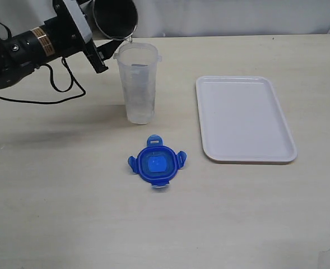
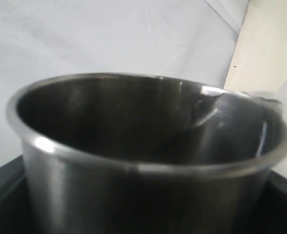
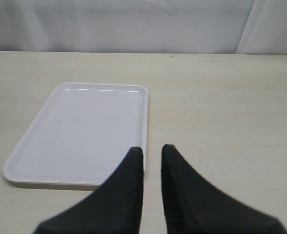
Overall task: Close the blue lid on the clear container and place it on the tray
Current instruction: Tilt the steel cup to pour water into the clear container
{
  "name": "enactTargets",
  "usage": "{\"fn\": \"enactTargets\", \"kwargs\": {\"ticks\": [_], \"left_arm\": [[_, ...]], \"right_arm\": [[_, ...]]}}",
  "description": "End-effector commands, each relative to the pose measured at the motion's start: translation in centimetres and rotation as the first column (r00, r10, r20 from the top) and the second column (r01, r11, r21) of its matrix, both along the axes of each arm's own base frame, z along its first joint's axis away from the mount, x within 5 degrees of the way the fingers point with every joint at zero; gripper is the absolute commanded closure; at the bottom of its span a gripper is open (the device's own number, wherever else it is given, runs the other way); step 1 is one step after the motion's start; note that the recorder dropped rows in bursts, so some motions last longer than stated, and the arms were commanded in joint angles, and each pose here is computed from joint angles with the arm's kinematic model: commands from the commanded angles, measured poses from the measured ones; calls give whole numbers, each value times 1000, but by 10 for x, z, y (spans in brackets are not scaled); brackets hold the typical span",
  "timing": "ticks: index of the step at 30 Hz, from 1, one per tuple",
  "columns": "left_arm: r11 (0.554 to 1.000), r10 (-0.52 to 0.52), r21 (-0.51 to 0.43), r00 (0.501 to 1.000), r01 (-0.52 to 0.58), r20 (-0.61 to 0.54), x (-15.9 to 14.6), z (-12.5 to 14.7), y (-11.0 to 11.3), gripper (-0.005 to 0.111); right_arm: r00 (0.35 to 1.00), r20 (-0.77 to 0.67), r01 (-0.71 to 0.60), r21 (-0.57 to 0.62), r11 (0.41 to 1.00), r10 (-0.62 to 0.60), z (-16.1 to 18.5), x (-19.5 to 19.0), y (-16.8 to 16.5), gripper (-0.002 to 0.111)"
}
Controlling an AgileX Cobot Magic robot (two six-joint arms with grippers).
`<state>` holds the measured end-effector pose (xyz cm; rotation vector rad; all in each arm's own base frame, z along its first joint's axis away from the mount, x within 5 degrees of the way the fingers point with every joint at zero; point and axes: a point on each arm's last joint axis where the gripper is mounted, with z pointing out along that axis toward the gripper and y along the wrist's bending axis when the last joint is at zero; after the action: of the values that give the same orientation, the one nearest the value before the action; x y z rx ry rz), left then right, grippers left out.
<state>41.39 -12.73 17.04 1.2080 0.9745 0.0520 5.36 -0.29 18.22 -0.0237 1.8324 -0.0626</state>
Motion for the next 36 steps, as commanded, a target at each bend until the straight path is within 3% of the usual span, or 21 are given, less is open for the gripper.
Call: {"fn": "enactTargets", "kwargs": {"ticks": [1,36], "left_arm": [[999,-15,-34,997,18,76,0,14,-1,107],[999,-18,40,993,14,118,0,11,-1,107]], "right_arm": [[1000,5,-1,8,1000,1,0,0,0,95],[1000,5,-1,8,1000,1,0,0,0,95]]}}
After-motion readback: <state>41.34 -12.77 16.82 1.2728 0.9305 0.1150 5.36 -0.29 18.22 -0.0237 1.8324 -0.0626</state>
